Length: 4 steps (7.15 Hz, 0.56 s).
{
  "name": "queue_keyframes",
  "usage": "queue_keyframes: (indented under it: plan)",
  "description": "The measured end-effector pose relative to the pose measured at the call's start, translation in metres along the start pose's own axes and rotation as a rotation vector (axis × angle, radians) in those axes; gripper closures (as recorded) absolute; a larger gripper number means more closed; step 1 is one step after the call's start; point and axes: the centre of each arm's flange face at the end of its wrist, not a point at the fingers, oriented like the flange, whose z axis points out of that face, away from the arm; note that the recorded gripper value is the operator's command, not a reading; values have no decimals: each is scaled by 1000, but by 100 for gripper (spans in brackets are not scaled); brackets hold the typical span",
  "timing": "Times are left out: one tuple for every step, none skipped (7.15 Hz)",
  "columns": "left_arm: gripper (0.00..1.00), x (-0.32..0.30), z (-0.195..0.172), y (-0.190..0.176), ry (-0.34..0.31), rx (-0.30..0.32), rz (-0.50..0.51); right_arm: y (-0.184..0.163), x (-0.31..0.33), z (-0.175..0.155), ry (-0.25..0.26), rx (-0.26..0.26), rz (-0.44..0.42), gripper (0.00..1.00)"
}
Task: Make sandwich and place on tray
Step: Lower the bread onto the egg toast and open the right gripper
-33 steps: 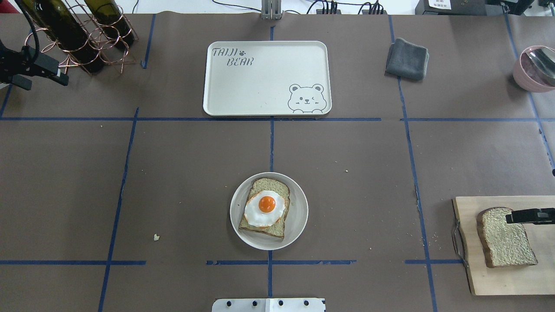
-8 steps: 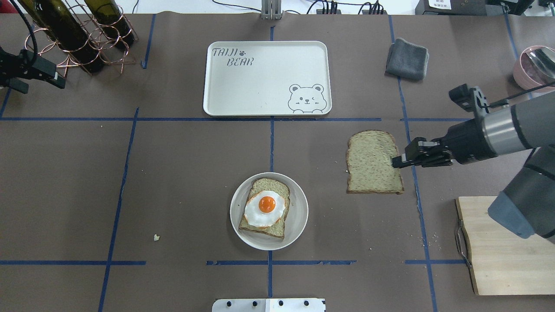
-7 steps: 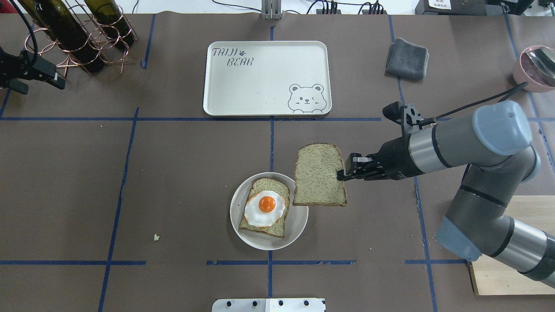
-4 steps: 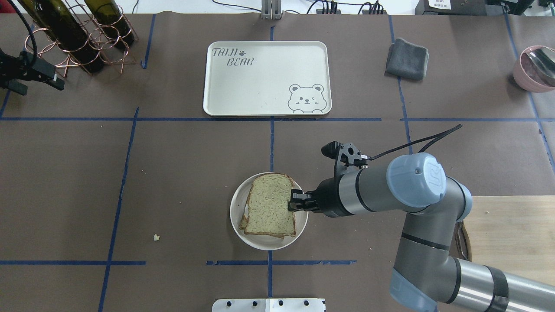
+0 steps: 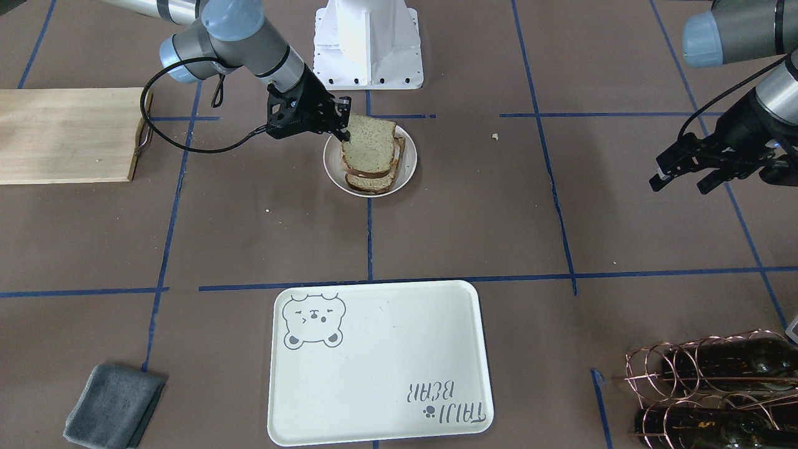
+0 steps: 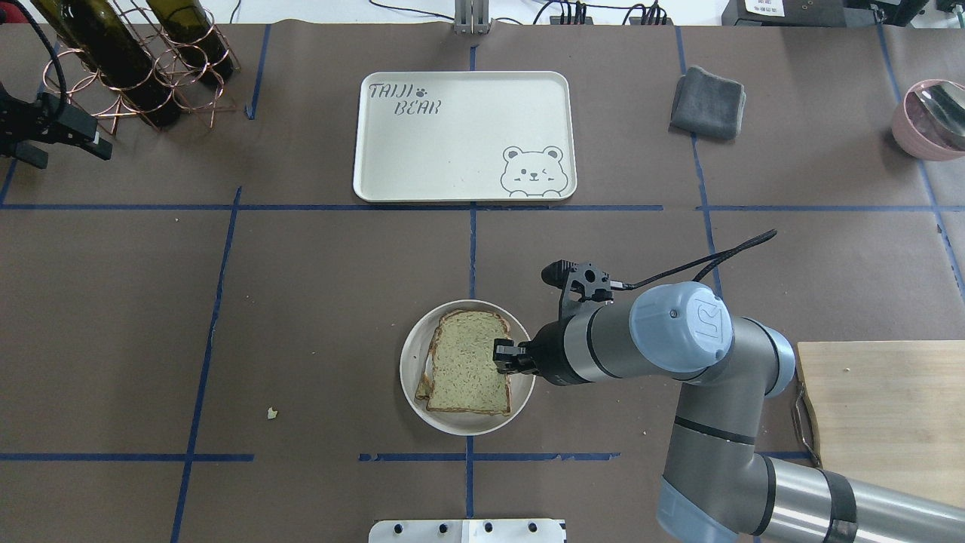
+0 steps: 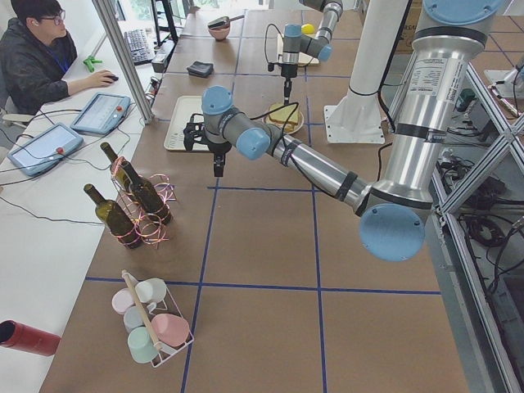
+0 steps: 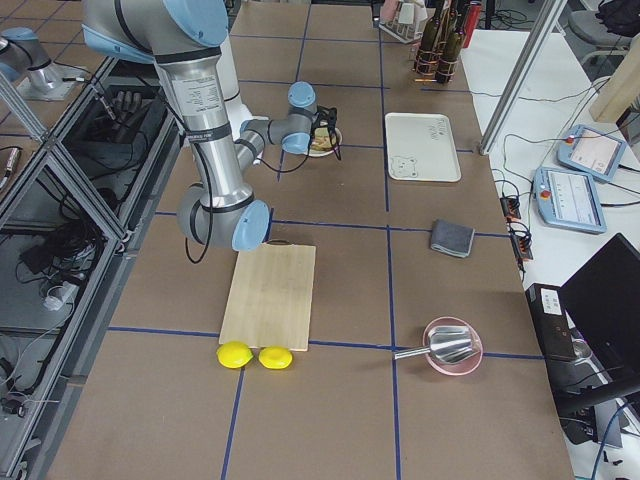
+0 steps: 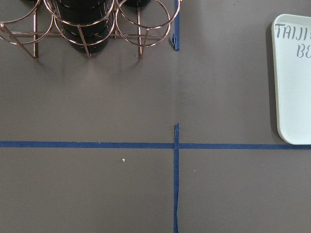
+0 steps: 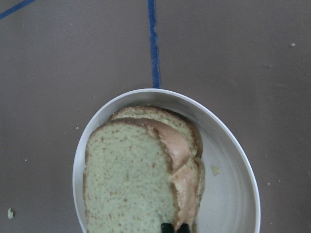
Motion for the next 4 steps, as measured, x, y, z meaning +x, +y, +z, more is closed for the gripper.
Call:
queue_keyframes:
  plan:
    - [0,-2,2,-1,-1,-1,0,-3,4,4,12,11,3,0]
    - [0,-2,4,-3,2,1,1,-8,6,6,19,24,9,0]
    - [0,0,5,-5,6,2,2,-17,7,1,26,40,19,0]
    - [0,7,6,-6,13,3,0,-35,4,-12,45,43,41,0]
